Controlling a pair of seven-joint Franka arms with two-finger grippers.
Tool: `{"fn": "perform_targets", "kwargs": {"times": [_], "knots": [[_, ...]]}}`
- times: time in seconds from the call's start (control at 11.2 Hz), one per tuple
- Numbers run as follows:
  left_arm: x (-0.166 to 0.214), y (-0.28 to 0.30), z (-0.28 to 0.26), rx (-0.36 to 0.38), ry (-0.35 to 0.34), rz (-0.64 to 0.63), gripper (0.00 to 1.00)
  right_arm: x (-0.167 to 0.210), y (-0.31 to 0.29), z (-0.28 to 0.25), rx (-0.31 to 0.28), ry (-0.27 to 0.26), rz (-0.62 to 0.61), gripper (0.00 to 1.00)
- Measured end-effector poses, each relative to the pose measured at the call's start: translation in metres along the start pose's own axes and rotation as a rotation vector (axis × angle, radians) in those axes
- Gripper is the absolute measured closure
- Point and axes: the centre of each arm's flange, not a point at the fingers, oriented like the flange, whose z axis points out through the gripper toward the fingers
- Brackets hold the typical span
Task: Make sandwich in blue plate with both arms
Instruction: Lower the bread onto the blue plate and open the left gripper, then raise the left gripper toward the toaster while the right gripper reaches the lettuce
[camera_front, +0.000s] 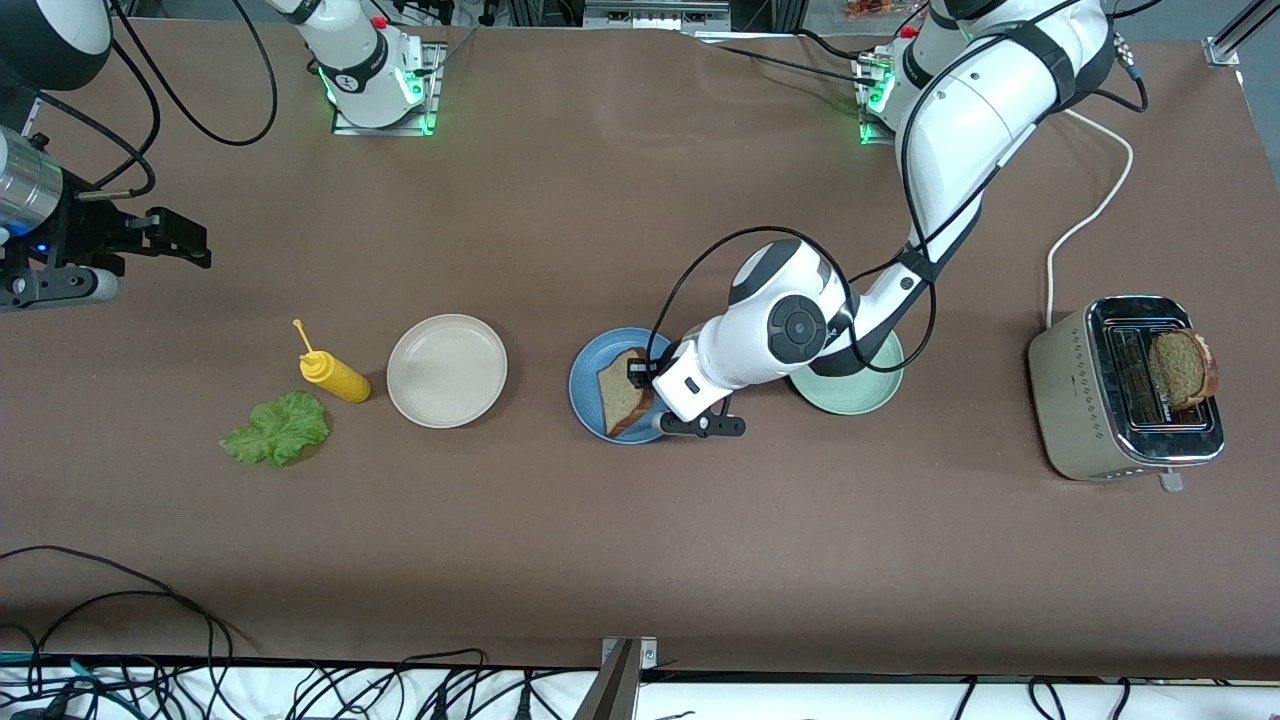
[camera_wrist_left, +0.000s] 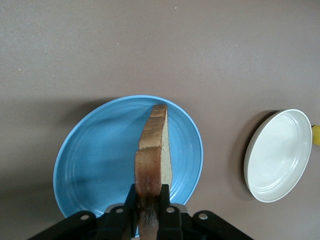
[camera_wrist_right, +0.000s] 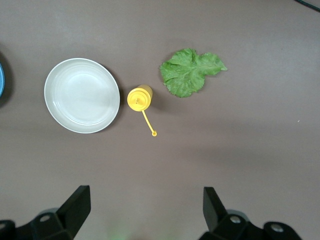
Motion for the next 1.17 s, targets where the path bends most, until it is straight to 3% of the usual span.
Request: {"fn": "perform_targets", "kwargs": {"times": [0.09, 0.45, 0.63, 1.17], "knots": [[0.0, 0.0, 0.0, 0.0, 0.0, 0.001, 0.75, 0.0, 0.0, 0.0, 0.0, 0.0, 0.0, 0.0], [0.0, 0.0, 0.0, 0.003, 0.0, 0.003, 0.26, 0.0, 0.0, 0.0, 0.0, 0.0, 0.0, 0.0], [-0.002, -0.003, 0.001, 0.069, 0.006, 0.05, 0.01, 0.0, 0.0, 0.0, 0.0, 0.0, 0.0, 0.0], [-0.008, -0.005, -0.064, 0.201, -0.04, 0.066, 0.0, 0.0, 0.0, 0.0, 0.0, 0.0, 0.0, 0.0]]}}
